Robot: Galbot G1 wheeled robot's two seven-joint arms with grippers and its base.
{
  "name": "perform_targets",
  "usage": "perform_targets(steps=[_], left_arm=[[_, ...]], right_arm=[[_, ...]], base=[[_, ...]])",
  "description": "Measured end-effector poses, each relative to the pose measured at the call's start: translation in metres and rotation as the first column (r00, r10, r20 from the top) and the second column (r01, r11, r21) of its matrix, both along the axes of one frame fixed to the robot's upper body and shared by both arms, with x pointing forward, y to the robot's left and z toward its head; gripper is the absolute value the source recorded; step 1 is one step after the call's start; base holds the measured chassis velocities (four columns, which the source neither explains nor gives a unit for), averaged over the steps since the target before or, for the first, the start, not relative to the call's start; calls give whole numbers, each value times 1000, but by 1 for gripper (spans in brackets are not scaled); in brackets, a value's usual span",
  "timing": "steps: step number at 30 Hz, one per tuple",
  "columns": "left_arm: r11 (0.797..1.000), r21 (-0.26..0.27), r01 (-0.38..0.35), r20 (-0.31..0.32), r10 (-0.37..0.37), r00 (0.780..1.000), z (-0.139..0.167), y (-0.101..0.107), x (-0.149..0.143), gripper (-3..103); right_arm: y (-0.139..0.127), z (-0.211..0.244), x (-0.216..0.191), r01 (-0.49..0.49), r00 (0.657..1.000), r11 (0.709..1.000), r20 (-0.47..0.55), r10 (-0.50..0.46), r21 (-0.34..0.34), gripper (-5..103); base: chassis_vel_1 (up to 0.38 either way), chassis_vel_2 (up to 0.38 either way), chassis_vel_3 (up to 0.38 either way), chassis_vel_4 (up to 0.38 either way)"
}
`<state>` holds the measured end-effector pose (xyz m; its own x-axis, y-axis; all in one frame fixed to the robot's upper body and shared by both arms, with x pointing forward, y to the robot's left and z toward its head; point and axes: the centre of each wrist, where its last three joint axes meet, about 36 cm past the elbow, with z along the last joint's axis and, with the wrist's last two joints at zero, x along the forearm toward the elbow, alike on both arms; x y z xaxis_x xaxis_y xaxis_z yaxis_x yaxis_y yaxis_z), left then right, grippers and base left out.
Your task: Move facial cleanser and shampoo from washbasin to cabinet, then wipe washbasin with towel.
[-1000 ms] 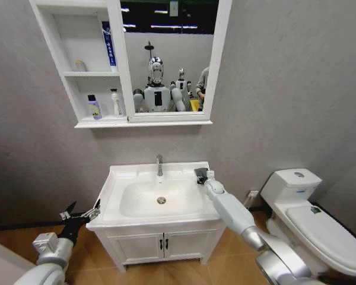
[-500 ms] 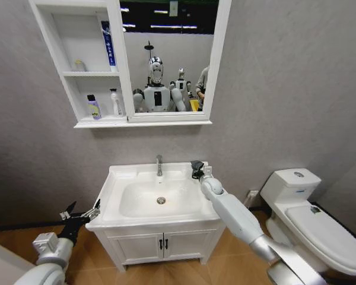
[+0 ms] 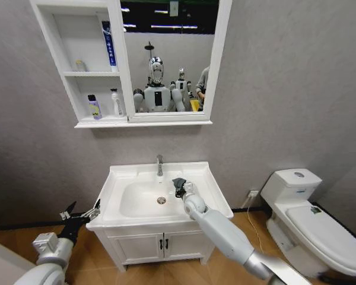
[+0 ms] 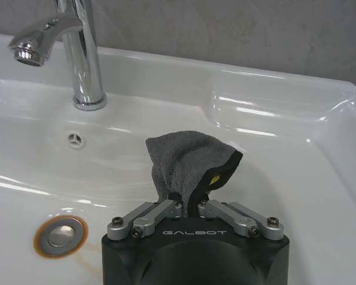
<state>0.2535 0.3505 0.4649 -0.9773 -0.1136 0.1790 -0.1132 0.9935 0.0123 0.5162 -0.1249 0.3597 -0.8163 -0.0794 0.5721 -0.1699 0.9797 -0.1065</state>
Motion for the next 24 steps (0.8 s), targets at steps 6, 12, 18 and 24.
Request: perform_targets(steps=[6, 12, 18, 24], left_arm=[[1000, 0, 0, 0, 0, 1000, 0, 0, 0, 100], [1000, 0, 0, 0, 0, 1000, 0, 0, 0, 100], [1000, 0, 0, 0, 0, 1000, 0, 0, 0, 100], [1000, 0, 0, 0, 0, 1000, 0, 0, 0, 100]], right_arm=[[-19, -15, -5, 30, 998, 999, -45, -31, -28, 6], [-16, -22, -4, 48, 995, 999, -83, -48, 0, 6], [-15, -29, 0, 65, 991, 998, -113, -65, -1, 6], [-22, -39, 1, 63, 989, 998, -132, -67, -30, 6]], base=[[0, 0, 0, 0], [0, 0, 0, 0], [0, 0, 0, 0], [0, 0, 0, 0]])
